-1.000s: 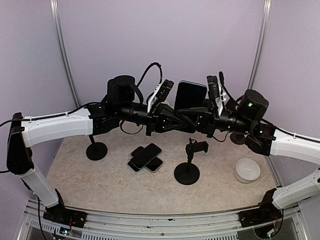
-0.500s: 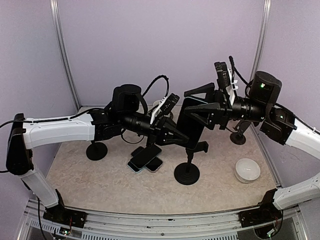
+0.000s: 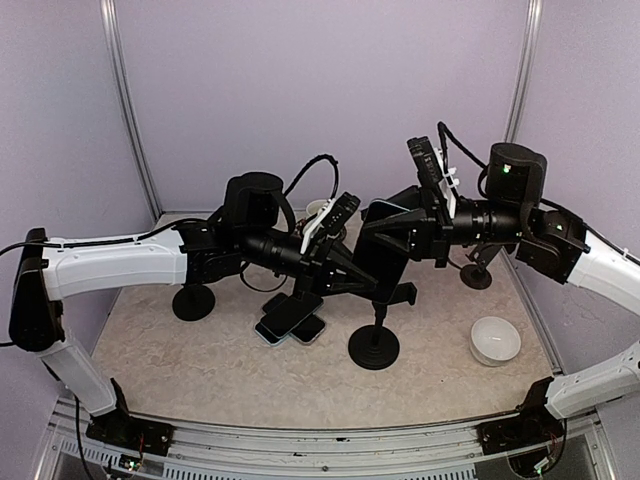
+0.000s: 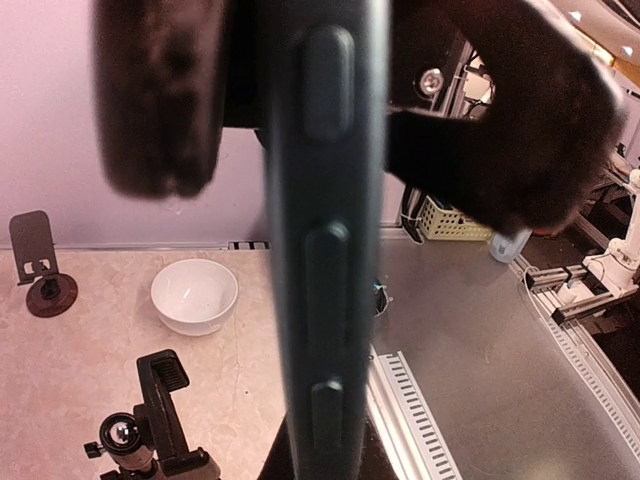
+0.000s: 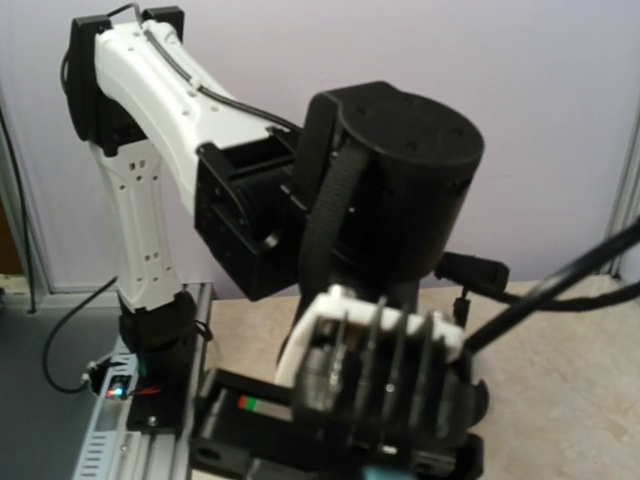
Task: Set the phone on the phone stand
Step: Pass from the left arm to the right
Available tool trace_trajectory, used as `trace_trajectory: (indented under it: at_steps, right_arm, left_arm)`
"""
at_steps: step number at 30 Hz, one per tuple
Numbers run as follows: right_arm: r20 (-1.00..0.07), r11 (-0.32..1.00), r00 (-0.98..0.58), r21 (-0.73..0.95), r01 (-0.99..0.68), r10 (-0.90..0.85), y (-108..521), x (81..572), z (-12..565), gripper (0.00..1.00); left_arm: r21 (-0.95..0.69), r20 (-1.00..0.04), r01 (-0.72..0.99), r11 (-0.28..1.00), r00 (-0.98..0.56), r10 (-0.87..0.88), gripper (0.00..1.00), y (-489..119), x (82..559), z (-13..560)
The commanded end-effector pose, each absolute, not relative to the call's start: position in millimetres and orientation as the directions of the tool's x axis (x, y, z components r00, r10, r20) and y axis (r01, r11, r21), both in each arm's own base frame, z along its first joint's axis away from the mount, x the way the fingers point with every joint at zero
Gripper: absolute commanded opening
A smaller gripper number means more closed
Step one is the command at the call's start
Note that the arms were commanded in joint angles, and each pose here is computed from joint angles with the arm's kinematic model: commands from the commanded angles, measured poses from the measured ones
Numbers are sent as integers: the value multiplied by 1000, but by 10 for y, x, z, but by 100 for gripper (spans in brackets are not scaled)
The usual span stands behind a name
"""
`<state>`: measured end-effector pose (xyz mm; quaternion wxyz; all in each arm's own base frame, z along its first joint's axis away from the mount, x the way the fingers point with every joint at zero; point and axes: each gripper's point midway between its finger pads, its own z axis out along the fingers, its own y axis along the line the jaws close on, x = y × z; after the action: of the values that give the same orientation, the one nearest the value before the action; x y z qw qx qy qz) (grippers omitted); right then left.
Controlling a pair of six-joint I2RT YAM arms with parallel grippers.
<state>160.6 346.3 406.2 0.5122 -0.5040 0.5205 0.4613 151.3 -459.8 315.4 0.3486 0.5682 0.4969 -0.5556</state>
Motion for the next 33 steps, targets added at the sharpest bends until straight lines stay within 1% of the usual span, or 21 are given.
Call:
trace_trajectory:
  at_steps: [1,2,4,6,8,15,18,21,23,26,27,33]
  right_arm:
    - [-999,55,39,-41,-998,-32,3453,1555,4206,28]
    - [-999,55,39,-40,-998,-27,3450,1554,4220,30]
    - [-999,57,39,-40,-998,-21,3442,1549,4242,39]
    - [-999,65,40,-41,-997,-17,3433,1555,4258,44]
    - [-999,70,44,-45,-997,-15,3420,1555,4270,45]
    - [-998,85,53,-54,-995,-13,3373,1551,4295,43]
    - [-998,86,53,-54,-995,-13,3361,1548,4291,37]
    - [-999,85,42,-43,-995,-23,3379,1567,4256,28]
    - [-999,78,33,-35,-996,-27,3402,1572,4234,19]
    - [-999,74,25,-26,-997,-27,3418,1581,4225,2]
    - [-999,73,23,-25,-997,-28,3427,1588,4220,0]
    - [-999,83,13,-15,-996,-30,3440,1618,4217,0]
  left_arm:
    - [-70,-993,958,-278,-41,112,0,-4536,1422,3411]
    - [-71,-993,959,-276,-41,113,0,-4539,1427,3402]
    - [-72,-992,958,-277,-41,118,0,-4544,1423,3390]
    - [-72,-992,959,-273,-40,122,0,-4543,1428,3375]
    - [-72,-992,959,-273,-39,123,0,-4544,1427,3370]
    - [-69,-991,960,-273,-36,125,0,-4553,1435,3354]
    - [-68,-991,961,-269,-35,126,0,-4561,1445,3352]
    - [-65,-992,962,-264,-33,122,0,-4565,1456,3368]
    - [-66,-992,963,-260,-34,123,0,-4567,1463,3366]
    - [-64,-992,965,-254,-34,122,0,-4570,1474,3370]
    - [-63,-992,966,-252,-33,123,0,-4571,1476,3366]
    - [-61,-992,970,-236,-32,124,0,-4574,1496,3359]
